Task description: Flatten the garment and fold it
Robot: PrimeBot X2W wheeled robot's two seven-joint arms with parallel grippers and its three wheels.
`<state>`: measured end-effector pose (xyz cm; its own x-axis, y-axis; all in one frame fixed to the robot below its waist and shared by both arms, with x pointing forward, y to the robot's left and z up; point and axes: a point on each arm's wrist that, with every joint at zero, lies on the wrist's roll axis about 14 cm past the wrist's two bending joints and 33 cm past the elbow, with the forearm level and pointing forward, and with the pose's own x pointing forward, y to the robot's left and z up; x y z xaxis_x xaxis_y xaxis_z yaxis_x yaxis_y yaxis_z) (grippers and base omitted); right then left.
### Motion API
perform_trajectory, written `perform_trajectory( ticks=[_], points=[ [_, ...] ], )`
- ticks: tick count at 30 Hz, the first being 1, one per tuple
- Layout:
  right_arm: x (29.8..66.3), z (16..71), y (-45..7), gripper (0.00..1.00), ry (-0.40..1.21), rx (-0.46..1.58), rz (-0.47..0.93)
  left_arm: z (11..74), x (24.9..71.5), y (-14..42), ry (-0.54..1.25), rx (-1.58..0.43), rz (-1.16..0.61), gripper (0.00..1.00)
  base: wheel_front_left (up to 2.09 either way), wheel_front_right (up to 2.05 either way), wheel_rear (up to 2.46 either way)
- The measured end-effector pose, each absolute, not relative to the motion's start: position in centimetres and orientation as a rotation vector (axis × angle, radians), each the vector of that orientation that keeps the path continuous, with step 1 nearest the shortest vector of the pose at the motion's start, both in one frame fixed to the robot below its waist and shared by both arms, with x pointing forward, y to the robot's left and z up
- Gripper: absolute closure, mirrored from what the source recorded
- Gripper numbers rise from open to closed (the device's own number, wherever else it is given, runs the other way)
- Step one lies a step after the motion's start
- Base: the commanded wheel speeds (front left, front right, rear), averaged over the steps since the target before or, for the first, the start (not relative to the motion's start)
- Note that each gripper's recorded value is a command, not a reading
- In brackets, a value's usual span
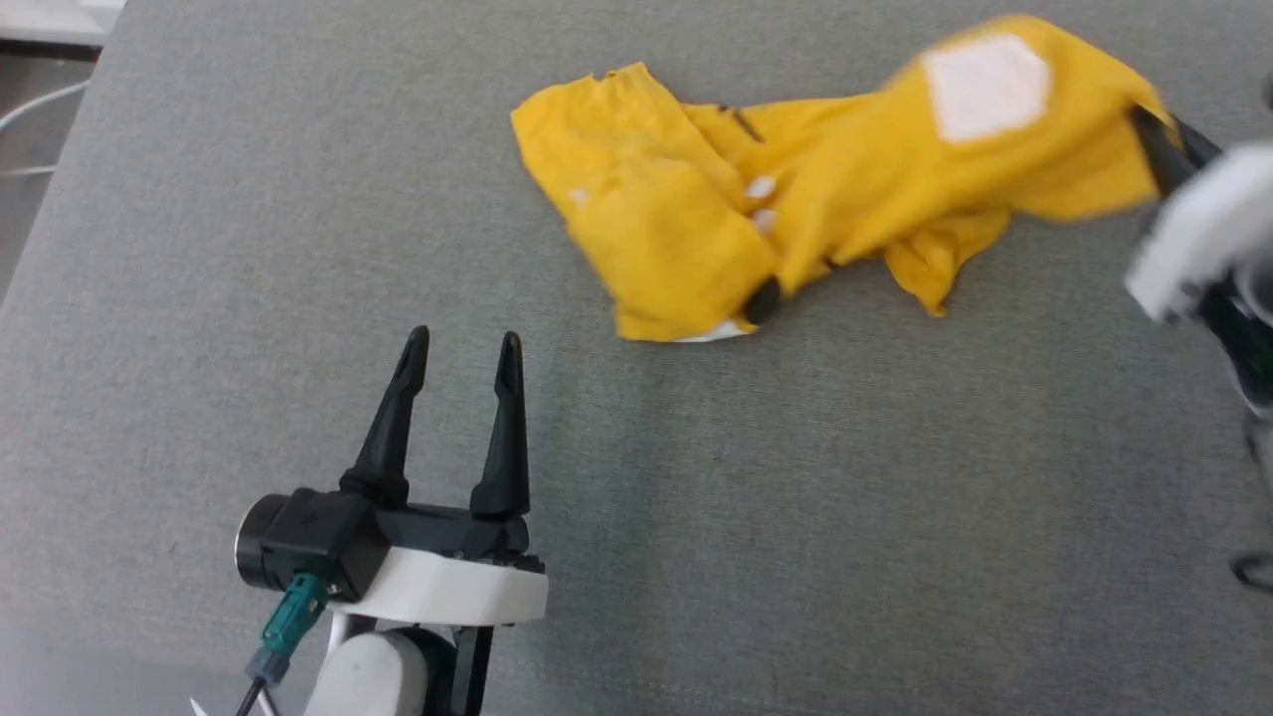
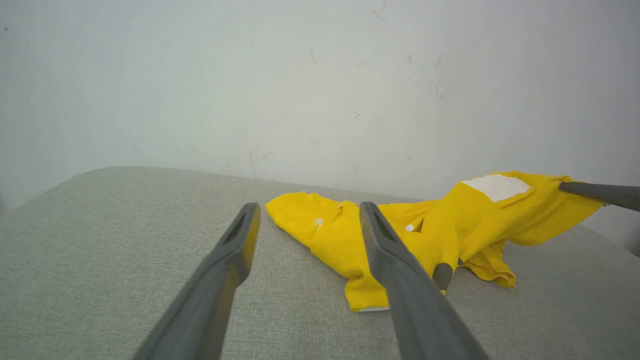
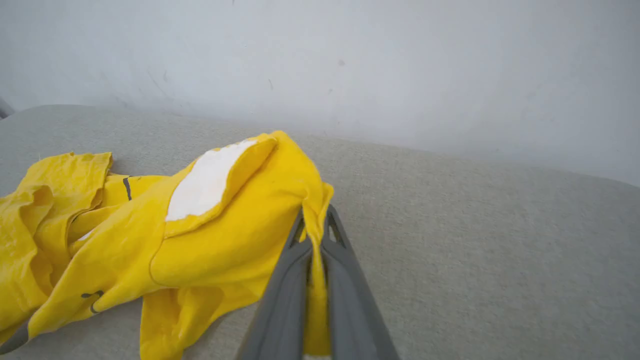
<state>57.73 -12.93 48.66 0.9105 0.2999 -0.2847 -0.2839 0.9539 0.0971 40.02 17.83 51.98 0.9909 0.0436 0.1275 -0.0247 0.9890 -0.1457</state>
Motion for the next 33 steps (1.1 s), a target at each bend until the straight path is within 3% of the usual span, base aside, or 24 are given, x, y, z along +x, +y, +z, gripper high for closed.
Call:
perform_trajectory(
  ticks=[7, 13, 14, 15, 20, 27, 33],
  points=[
    [50.3, 43.8, -23.6, 1.00, 0.423, 0.065, 0.025, 52.1, 40.1, 17.0, -0.134, -0.151, 0.007, 0.00, 0.00, 0.00, 0.00],
    [44.1, 39.5, -25.9, 0.99, 0.546, 0.083, -0.097, 52.3, 39.9, 16.9, -0.139, -0.150, 0.005, 0.00, 0.00, 0.00, 0.00],
    [43.6, 39.2, -25.6, 0.67, 0.556, 0.093, -0.099, 52.3, 39.8, 16.9, -0.140, -0.150, 0.005, 0.00, 0.00, 0.00, 0.00],
    [43.3, 39.1, -25.4, 0.00, 0.561, 0.098, -0.099, 52.4, 39.8, 16.9, -0.141, -0.150, 0.004, 0.00, 0.00, 0.00, 0.00],
    [43.8, 41.3, -24.2, 0.00, 0.502, 0.109, -0.072, 52.8, 39.3, 16.7, -0.151, -0.146, -0.010, 0.00, 0.00, 0.00, 0.00],
    [47.2, 50.2, -20.0, 0.00, 0.299, 0.077, 0.088, 53.5, 37.9, 16.6, -0.166, -0.150, -0.010, 0.00, 0.00, 0.00, 0.00],
    [47.9, 51.1, -12.9, 0.00, 0.378, 0.069, 0.310, 54.0, 37.1, 16.9, -0.179, -0.150, 0.002, 0.00, 0.00, 0.00, 0.00]
  ],
)
